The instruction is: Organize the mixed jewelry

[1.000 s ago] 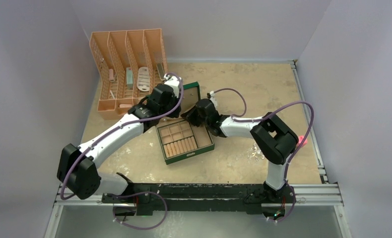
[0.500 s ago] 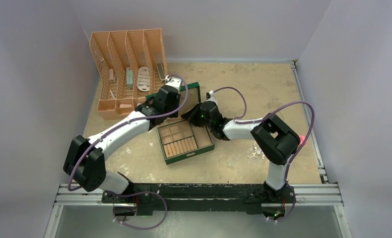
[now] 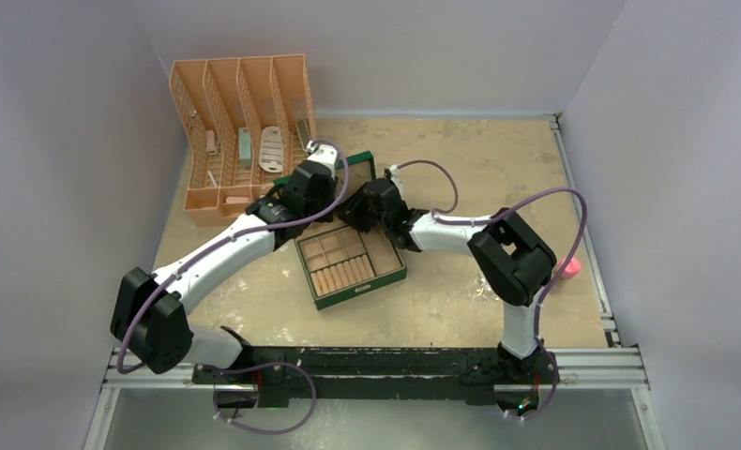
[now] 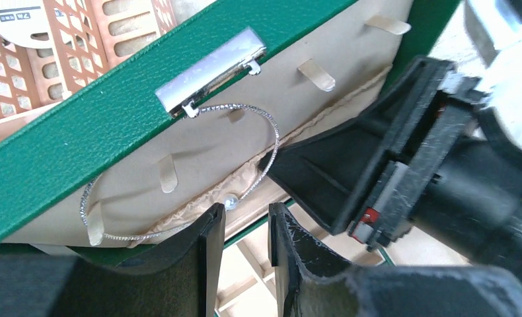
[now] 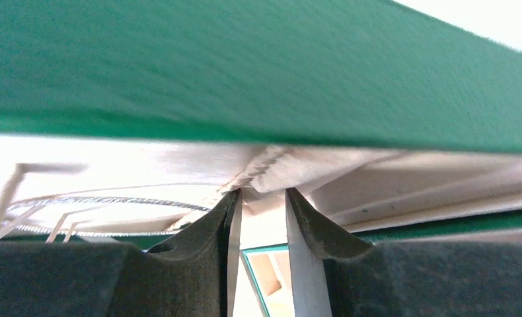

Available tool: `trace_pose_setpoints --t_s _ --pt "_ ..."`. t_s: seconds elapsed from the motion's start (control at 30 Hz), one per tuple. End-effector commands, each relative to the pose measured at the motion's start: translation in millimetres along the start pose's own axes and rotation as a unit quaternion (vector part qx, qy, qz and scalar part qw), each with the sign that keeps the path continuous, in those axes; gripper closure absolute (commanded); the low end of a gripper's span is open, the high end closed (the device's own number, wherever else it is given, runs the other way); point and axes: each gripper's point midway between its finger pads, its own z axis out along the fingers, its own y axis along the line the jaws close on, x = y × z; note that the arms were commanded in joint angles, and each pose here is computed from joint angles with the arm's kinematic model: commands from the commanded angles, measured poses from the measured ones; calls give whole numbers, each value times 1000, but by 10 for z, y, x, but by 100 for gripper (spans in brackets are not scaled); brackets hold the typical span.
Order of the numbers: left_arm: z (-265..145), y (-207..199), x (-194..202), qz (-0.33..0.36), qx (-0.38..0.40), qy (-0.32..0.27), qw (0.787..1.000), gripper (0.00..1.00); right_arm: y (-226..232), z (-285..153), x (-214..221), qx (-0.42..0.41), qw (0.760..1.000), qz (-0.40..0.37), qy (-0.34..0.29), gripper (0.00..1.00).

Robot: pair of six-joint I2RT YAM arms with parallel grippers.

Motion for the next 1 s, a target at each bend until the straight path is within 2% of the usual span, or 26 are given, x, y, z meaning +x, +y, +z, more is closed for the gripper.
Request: trace_pose_setpoints --t_s 0.0,0.27,0.47,0.7,0.97 --pt "-137 -25 -221 -9 10 -36 999 69 -5 103 39 26 999 40 -6 65" --pt "-146 -41 -222 -10 15 -35 999 69 56 -98 -16 14 998 62 -20 55" --pt "-151 -48 -237 -11 17 -36 999 69 118 -305 -190 17 993 98 -57 56" --pt "-149 -62 -247 -12 20 -37 999 69 135 -286 -325 24 991 108 -75 62" --pt "-169 -51 -260 -12 19 -39 999 69 201 -144 -349 30 992 104 -70 58"
